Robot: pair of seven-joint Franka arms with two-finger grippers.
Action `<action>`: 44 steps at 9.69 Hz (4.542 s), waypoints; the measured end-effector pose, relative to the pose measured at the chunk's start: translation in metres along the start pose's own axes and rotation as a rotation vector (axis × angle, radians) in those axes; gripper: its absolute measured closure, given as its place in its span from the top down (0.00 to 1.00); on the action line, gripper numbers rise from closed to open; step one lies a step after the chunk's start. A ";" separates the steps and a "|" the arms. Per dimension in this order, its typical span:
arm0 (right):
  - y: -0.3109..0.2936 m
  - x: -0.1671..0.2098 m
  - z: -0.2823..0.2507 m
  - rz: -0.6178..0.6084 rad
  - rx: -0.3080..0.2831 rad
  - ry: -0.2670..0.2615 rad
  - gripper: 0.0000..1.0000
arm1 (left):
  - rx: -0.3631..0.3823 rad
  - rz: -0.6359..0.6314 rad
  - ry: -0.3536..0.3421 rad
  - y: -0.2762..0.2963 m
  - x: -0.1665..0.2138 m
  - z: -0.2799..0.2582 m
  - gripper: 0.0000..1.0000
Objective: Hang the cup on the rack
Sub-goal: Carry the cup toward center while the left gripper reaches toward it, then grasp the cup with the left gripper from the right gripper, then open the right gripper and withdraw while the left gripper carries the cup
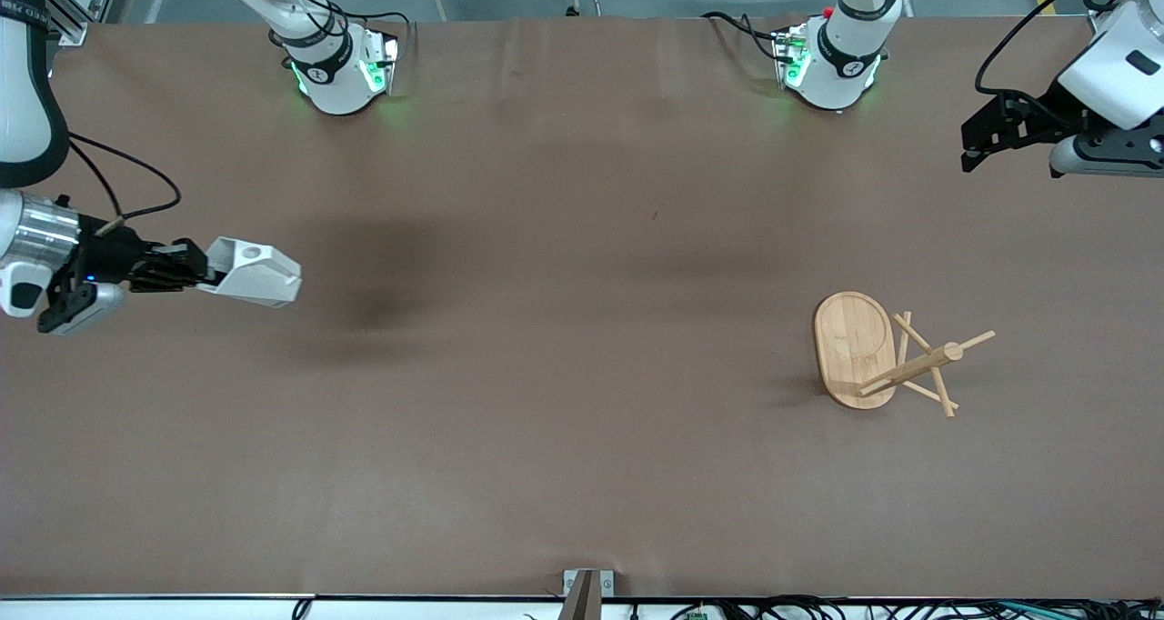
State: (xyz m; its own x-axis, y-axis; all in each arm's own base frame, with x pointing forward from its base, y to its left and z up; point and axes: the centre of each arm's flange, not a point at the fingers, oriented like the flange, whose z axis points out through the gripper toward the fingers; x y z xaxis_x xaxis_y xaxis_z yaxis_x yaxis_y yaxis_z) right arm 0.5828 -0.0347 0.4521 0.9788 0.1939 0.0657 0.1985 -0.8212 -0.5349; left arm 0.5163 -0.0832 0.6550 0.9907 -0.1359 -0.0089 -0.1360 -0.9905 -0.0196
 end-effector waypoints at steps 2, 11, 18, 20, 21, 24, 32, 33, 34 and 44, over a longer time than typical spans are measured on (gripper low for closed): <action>-0.035 0.013 0.011 0.004 0.166 0.054 0.04 | -0.023 0.124 -0.022 0.066 0.001 0.010 1.00; -0.169 0.021 0.097 -0.098 0.482 -0.117 0.04 | -0.219 0.627 0.176 0.379 -0.045 0.057 1.00; -0.210 0.010 0.138 -0.132 0.606 -0.260 0.04 | -0.314 0.751 0.274 0.454 -0.068 0.079 1.00; -0.218 0.007 0.148 -0.142 0.614 -0.289 0.04 | -0.317 0.773 0.298 0.461 -0.066 0.083 1.00; -0.221 0.005 0.150 -0.147 0.623 -0.307 0.04 | -0.305 0.791 0.306 0.464 -0.065 0.088 1.00; -0.223 0.003 0.150 -0.150 0.645 -0.322 0.04 | -0.287 0.832 0.325 0.474 -0.063 0.100 1.00; -0.246 0.004 0.162 -0.157 0.698 -0.312 0.04 | -0.295 0.850 0.355 0.477 -0.062 0.088 0.94; -0.248 0.004 0.163 -0.157 0.696 -0.308 0.04 | -0.295 0.851 0.356 0.477 -0.062 0.088 0.89; -0.248 0.005 0.164 -0.155 0.695 -0.303 0.04 | -0.289 0.860 0.358 0.477 -0.062 0.088 0.75; -0.252 0.039 0.122 -0.149 0.614 -0.151 1.00 | -0.301 0.677 0.384 0.436 -0.019 0.067 0.75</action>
State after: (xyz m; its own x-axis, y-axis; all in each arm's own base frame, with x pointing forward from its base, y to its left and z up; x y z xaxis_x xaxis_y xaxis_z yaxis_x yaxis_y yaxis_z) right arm 0.5647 0.2453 0.4865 0.9164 0.3920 0.0808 0.2230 -0.3325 -0.9164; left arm 0.4379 -0.5116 0.5793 0.6359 -0.6473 0.4202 -0.7493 -0.6481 0.1356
